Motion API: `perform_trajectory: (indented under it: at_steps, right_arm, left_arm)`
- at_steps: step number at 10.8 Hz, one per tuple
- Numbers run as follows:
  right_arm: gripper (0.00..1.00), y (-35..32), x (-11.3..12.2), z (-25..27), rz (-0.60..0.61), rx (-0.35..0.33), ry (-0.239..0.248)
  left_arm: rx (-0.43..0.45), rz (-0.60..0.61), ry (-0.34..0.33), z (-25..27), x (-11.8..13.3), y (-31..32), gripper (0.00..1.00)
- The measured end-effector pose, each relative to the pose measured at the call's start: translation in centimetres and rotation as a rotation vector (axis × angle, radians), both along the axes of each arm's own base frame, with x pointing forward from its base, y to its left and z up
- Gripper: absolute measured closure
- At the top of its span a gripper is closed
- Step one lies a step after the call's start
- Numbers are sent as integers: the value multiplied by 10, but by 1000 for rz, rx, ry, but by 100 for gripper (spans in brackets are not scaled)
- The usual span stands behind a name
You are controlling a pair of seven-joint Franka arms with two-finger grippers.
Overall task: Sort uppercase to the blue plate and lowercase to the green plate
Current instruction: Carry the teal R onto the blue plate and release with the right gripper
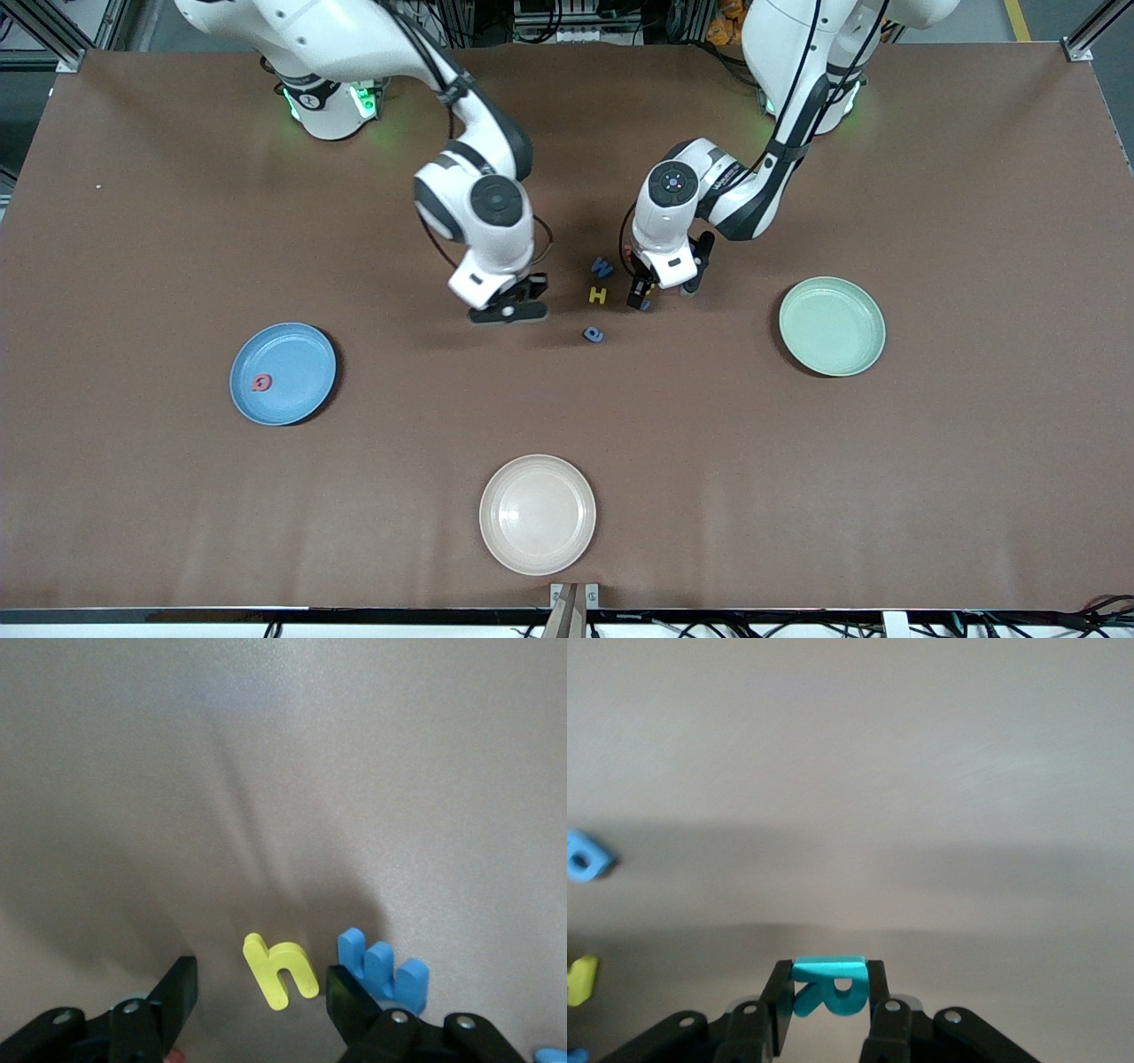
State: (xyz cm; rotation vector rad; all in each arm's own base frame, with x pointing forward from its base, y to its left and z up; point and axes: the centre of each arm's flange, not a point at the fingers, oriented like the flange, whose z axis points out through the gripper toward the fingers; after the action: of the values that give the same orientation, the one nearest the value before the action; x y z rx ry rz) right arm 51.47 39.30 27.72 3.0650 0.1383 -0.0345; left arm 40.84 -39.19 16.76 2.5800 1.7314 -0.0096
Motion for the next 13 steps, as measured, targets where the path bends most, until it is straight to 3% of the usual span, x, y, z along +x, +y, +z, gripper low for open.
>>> perform_trajectory:
  at_steps: [3, 6, 7, 9, 13]
  right_arm:
    - [62, -104, 50, 32, 26, -33, 67]
    - [62, -182, 81, 26, 19, -46, 86]
    - [62, -205, 89, 27, 26, -44, 90]
    - [62, -241, 99, 28, 26, -49, 92]
    - [62, -286, 103, 13, 29, -52, 130]
  left_arm:
    - [1, -2, 1, 0, -1, 0, 33]
    - [11, -37, -17, 1, -1, -4, 52]
    - [11, -39, -18, 2, -1, -4, 54]
    - [9, -40, -22, 3, 0, -5, 68]
    - [25, -86, -39, 3, -3, -7, 68]
